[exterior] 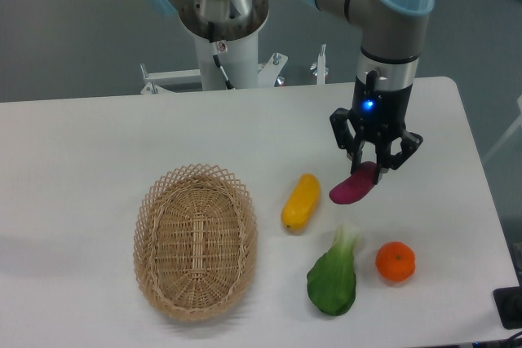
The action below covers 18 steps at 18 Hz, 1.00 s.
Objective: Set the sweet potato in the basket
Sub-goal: 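Lift the purple sweet potato with the gripper and carry it toward the basket, then move the held sweet potato over the wicker basket and lower it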
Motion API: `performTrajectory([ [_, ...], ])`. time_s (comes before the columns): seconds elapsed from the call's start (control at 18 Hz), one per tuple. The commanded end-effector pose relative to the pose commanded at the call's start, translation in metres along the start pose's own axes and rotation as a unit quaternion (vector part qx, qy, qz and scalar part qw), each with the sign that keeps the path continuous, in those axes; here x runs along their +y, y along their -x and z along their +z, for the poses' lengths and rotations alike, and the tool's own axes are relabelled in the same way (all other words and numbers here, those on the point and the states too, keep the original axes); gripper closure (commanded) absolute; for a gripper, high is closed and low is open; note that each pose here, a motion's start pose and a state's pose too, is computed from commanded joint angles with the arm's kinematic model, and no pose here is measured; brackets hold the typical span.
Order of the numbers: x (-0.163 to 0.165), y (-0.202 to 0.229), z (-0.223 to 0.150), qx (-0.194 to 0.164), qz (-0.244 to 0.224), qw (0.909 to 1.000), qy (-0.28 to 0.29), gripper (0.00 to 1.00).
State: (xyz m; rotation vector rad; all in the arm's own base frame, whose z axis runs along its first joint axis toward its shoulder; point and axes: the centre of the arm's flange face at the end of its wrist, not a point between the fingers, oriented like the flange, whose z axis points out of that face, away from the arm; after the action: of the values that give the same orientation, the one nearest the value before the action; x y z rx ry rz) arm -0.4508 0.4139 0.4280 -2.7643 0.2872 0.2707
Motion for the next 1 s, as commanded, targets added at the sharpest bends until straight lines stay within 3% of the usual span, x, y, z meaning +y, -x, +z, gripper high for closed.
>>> performTrajectory([
  [0.5,-0.025,-0.031,-0.001,0.003,-0.039,0.9992,0.001,0.63],
  [0.78,-0.059,-0.074,0.022,-0.003,-0.071,0.9961,0.052,0.63],
  [1.0,-0.081,-0.101,0.045,-0.011,-0.093,0.9947,0.043,0.63],
])
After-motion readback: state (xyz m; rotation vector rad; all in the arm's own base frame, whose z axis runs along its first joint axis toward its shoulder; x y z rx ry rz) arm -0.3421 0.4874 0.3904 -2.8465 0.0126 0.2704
